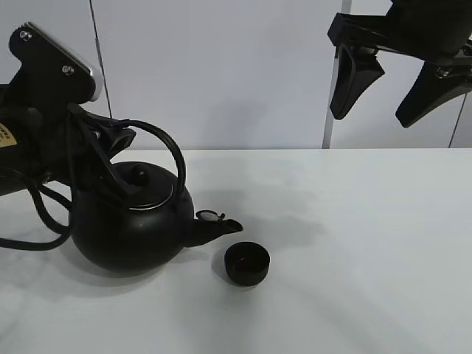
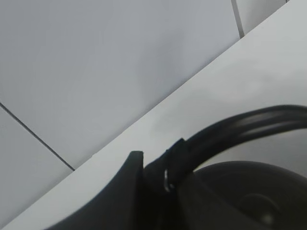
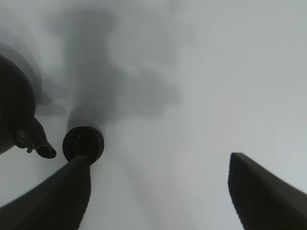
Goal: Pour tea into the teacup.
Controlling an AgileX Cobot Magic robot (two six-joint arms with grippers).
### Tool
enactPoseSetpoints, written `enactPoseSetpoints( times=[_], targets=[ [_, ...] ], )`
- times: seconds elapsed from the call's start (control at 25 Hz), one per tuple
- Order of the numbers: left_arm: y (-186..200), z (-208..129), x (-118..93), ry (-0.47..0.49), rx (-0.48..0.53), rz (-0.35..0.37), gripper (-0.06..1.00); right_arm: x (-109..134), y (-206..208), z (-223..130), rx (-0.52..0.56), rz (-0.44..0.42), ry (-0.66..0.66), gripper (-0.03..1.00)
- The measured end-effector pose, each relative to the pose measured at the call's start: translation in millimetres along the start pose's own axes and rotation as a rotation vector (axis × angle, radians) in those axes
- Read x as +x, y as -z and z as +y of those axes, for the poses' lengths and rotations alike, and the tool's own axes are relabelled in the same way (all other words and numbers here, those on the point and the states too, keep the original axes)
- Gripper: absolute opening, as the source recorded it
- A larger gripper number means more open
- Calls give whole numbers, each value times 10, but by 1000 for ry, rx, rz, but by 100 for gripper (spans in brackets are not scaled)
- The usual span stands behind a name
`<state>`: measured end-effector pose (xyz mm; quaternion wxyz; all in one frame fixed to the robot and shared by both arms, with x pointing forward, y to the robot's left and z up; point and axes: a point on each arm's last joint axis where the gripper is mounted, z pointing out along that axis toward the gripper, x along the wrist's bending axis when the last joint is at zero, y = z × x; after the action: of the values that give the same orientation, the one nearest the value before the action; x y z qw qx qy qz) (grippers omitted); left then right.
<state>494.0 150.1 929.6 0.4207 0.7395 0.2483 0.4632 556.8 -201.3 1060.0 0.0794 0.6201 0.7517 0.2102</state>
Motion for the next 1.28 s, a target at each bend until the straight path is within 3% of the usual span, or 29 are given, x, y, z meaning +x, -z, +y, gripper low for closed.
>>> enactPoseSetpoints(
  times=[0.56, 1.16, 1.28],
  targets=[
    [1, -26, -15, -100, 27, -17, 10, 0, 0, 2, -2, 0, 0, 55],
    [1, -31, -17, -102, 33, -20, 10, 0, 0, 3, -3, 0, 0, 55],
    [1, -32, -9, -43, 35, -10, 10, 0, 0, 3, -3, 0, 0, 55]
  ],
)
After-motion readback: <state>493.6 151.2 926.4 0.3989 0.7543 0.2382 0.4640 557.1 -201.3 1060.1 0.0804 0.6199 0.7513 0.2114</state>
